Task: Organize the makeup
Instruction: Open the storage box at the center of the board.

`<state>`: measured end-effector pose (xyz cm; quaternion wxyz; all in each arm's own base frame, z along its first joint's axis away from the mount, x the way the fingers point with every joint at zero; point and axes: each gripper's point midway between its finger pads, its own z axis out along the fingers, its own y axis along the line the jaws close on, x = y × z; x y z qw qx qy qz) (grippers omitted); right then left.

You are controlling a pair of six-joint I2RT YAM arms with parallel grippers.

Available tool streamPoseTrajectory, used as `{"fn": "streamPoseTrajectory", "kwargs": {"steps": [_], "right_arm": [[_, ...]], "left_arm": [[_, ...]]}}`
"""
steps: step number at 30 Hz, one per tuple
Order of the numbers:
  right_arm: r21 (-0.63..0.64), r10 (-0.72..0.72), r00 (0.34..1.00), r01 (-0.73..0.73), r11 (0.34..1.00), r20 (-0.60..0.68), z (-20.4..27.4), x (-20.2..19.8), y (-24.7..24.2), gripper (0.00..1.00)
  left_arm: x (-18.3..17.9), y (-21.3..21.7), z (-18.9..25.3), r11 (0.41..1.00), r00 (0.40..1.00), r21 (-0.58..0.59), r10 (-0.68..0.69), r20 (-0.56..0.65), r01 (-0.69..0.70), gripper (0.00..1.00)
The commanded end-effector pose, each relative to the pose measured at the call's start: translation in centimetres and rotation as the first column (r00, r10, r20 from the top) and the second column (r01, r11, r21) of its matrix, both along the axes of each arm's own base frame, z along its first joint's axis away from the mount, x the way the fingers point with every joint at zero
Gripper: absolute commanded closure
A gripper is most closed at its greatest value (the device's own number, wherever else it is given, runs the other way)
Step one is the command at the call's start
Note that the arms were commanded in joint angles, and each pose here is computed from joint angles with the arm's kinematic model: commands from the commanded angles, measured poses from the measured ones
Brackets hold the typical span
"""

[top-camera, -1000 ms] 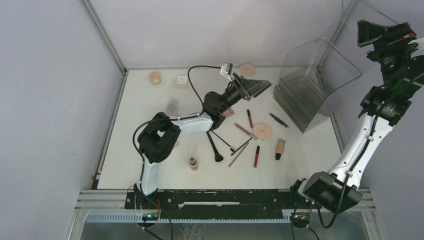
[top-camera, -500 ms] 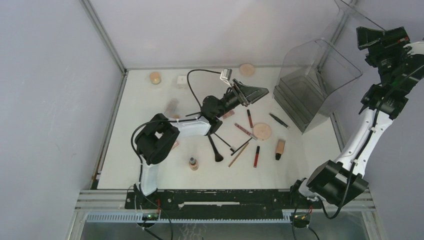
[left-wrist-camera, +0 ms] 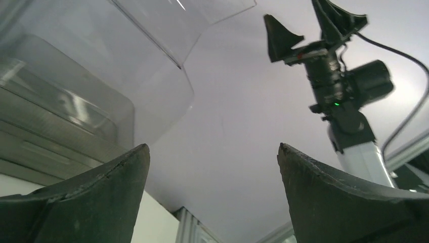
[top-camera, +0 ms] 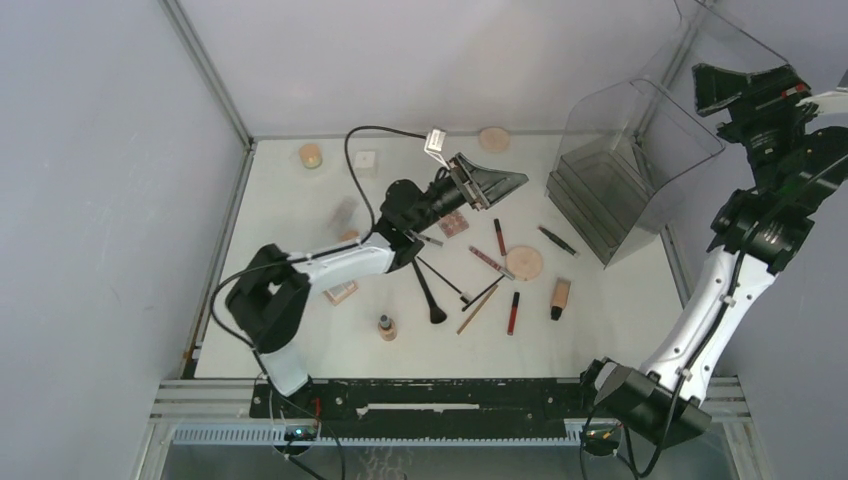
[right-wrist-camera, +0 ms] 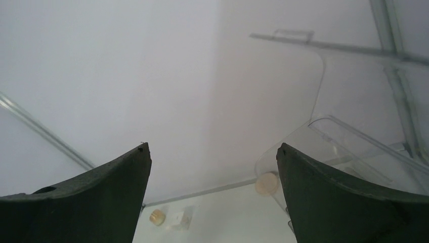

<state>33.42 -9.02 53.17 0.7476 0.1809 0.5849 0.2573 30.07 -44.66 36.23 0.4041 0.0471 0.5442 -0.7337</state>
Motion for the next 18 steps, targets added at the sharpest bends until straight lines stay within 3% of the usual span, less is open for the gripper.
{"fn": "streamPoseTrajectory", "kwargs": {"steps": [1,6,8,10,13,16,18], "right_arm": [[-0.125,0.055,0.998,-0.054,0.991,0.009,1.1,-2.4,4.2,0.0],[-0.207,0.123,0.99,-0.134,0.969,-0.068,-1.2,-3.3,9.0,0.0],[-0.248,0.138,0.982,-0.166,0.955,-0.125,-2.9,-3.5,11.1,0.0],[-0.292,0.186,0.962,-0.24,0.926,-0.201,-5.2,-3.5,14.2,0.0],[-0.366,0.149,0.922,-0.285,0.886,-0.358,-10.0,-2.6,16.6,0.0],[-0.43,0.067,0.843,-0.339,0.837,-0.533,-15.5,-1.0,18.4,0.0],[-0.439,0.043,0.778,-0.399,0.805,-0.627,-18.9,0.3,19.8,0.0]], "left_arm": [[0.3,3.5,1.6,0.976,0.98,0.126,0.163,0.112,-0.176,0.0],[1.8,7.7,-0.7,0.862,0.929,0.347,0.357,0.1,-0.369,0.0],[1.9,10.5,-1.4,0.771,0.887,0.45,0.441,0.135,-0.451,0.0],[2.1,14.1,-3.5,0.636,0.831,0.574,0.533,0.157,-0.516,0.0],[2.1,20.1,-5.1,0.462,0.724,0.665,0.667,0.176,-0.587,0.0],[1.2,25.5,-6.7,0.36,0.634,0.713,0.758,0.153,-0.602,0.0],[0.5,28.5,-7.6,0.334,0.583,0.721,0.804,0.119,-0.607,0.0]]}}
